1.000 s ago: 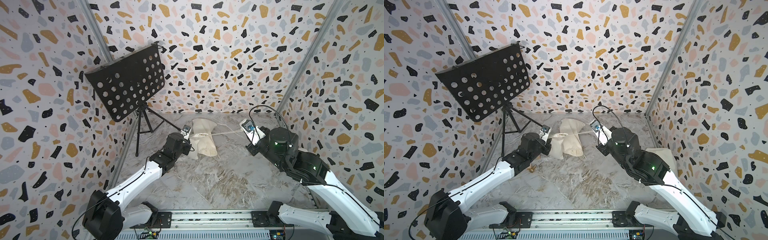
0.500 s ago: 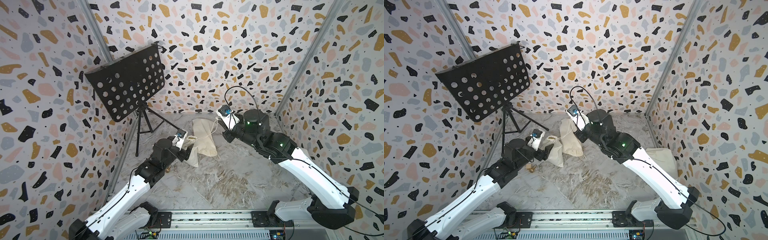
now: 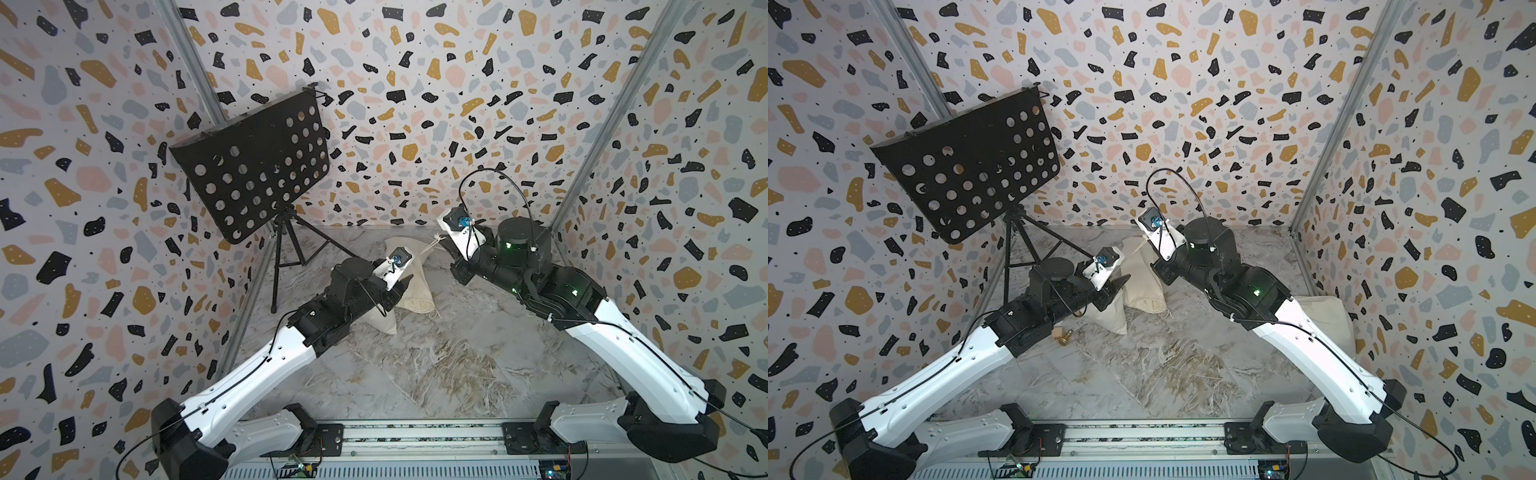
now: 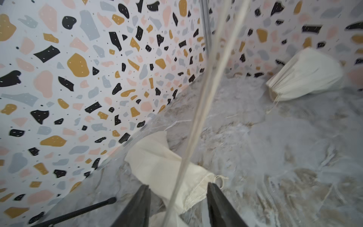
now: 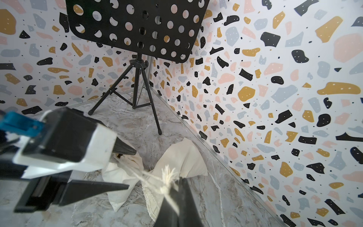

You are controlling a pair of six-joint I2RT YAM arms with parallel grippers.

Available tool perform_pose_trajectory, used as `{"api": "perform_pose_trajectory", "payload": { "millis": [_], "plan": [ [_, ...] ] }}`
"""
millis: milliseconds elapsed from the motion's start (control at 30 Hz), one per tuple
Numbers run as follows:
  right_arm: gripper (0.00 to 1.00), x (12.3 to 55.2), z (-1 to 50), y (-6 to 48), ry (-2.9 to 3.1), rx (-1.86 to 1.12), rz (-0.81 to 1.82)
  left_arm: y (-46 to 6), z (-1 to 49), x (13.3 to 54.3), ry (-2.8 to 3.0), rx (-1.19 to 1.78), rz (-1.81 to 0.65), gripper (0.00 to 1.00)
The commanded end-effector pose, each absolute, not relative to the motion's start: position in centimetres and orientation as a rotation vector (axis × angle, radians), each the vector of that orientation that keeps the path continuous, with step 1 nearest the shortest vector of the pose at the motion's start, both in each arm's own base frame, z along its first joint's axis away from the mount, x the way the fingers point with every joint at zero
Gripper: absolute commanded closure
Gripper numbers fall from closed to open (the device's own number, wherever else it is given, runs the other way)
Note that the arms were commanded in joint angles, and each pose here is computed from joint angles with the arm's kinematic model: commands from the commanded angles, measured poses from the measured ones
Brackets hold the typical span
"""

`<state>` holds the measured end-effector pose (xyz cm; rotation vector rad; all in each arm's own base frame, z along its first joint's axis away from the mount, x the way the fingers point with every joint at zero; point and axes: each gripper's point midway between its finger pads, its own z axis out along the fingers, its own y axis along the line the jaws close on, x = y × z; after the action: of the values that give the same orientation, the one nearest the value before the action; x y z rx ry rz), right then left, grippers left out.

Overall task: Close the soil bag
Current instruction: Frap the soil bag at the center of the board.

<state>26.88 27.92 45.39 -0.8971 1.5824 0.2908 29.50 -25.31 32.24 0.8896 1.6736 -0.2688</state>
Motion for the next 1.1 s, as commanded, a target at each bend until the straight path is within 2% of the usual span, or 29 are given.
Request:
{"api": "perform_pose_trajectory", "payload": {
  "millis": [0,67,100,267,300,600,700,967,1067],
  "plan": [
    [1.0,26.0,47.7,25.8,1.533,-0.836,0.27,-23.9,33.1,30.3,1.659,0.852,-0.16,0.7],
    [1.0,26.0,47.9,25.0,1.531,-0.821,0.242,-23.1,32.0,30.9,1.688,0.84,-0.087,0.8],
    [1.0,25.9,47.9,24.6,1.531,-0.812,0.227,-22.7,31.3,31.3,1.707,0.838,-0.044,0.82],
    [1.0,25.0,48.7,23.2,1.511,-0.783,0.226,-22.2,28.3,32.3,1.777,0.842,0.032,0.83],
    [1.0,24.8,48.8,23.2,1.508,-0.786,0.233,-22.6,28.5,32.1,1.772,0.84,-0.006,0.81],
    [1.0,25.3,47.9,24.3,1.531,-0.819,0.246,-26.5,34.3,27.4,1.489,0.932,-0.385,0.29],
    [1.0,25.2,47.9,24.5,1.531,-0.823,0.261,-28.3,35.8,26.0,1.395,1.007,-0.499,0.18],
    [1.0,24.7,47.7,24.6,1.54,-0.836,0.287,-31.6,37.6,27.8,1.34,1.068,-0.547,0.15],
    [1.0,24.7,47.7,24.5,1.541,-0.837,0.285,-32.8,37.5,28.3,1.333,1.128,-0.556,0.25]
  ]
}}
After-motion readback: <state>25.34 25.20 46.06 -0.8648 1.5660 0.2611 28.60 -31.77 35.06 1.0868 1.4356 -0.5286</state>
